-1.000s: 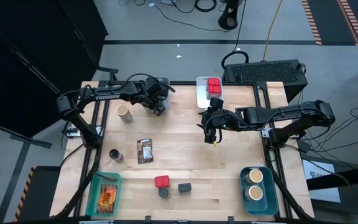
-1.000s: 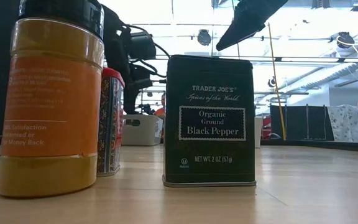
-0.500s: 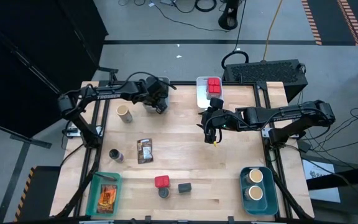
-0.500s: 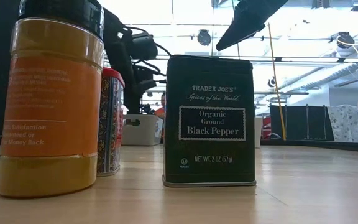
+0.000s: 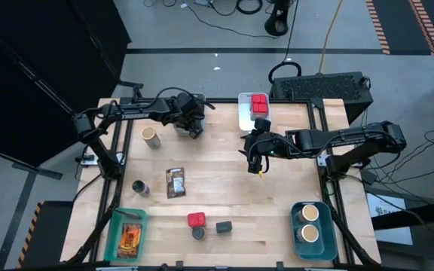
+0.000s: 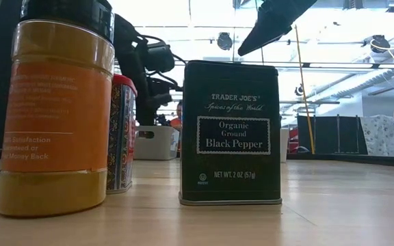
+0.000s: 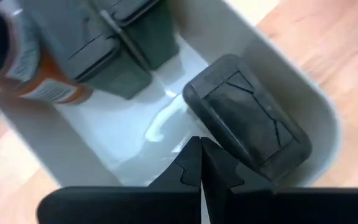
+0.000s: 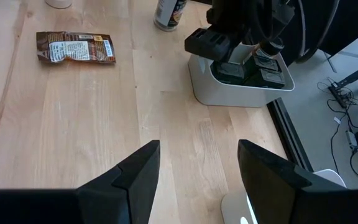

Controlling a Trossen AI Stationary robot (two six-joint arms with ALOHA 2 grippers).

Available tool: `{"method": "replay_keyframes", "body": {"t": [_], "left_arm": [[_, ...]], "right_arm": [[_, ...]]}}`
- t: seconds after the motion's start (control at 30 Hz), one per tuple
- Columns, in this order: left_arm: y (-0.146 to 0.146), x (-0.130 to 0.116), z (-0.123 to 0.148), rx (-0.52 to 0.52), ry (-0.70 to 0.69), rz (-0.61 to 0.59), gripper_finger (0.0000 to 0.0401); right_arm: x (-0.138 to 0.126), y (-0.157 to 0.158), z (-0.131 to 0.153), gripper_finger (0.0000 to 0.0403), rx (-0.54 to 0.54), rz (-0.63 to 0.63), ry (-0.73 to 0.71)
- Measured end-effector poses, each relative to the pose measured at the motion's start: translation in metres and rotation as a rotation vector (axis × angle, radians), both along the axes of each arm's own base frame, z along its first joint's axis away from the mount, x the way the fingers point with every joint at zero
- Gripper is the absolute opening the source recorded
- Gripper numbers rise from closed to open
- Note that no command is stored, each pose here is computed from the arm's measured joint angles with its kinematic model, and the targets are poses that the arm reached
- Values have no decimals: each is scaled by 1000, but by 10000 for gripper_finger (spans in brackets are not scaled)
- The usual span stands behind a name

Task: Sort spices by type
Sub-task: Put the black spice can into the gray bin, then put the orange spice pack into the green bin

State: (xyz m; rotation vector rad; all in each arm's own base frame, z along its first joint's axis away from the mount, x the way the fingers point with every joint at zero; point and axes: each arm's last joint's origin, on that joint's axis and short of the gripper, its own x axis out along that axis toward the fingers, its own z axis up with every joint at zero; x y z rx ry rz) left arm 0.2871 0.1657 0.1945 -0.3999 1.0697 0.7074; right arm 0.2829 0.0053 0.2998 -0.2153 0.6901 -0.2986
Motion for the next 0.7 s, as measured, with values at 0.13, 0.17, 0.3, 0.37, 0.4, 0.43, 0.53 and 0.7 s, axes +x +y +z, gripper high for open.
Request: {"method": "replay_keyframes", "body": {"t": [0.13, 0.17, 0.3, 0.37, 0.4, 0.43, 0.53, 0.7], "left_arm": [[0, 4, 1, -17, -51, -40, 3], [0, 4, 2, -21, -60, -46, 3], [1, 5, 2, -22, -73, -49, 3], [0, 4, 2, -26, -60, -43, 3], [0, 4, 1, -31, -57, -33, 3], [0, 3, 1, -36, -54, -24, 4], [-1, 1, 0, -46, -32, -18, 5], [-3, -2, 6, -17, -18, -3, 5]], "right_arm": [[0, 0, 0, 199, 0, 0, 0], [0, 0, 0, 199, 0, 0, 0], [0, 0, 0, 199, 0, 0, 0], [0, 0, 0, 199, 0, 0, 0], [0, 0, 0, 199, 0, 0, 0], [0, 0, 0, 199, 0, 0, 0], [0, 0, 0, 199, 0, 0, 0], [0, 0, 0, 199, -1, -1, 0]]}}
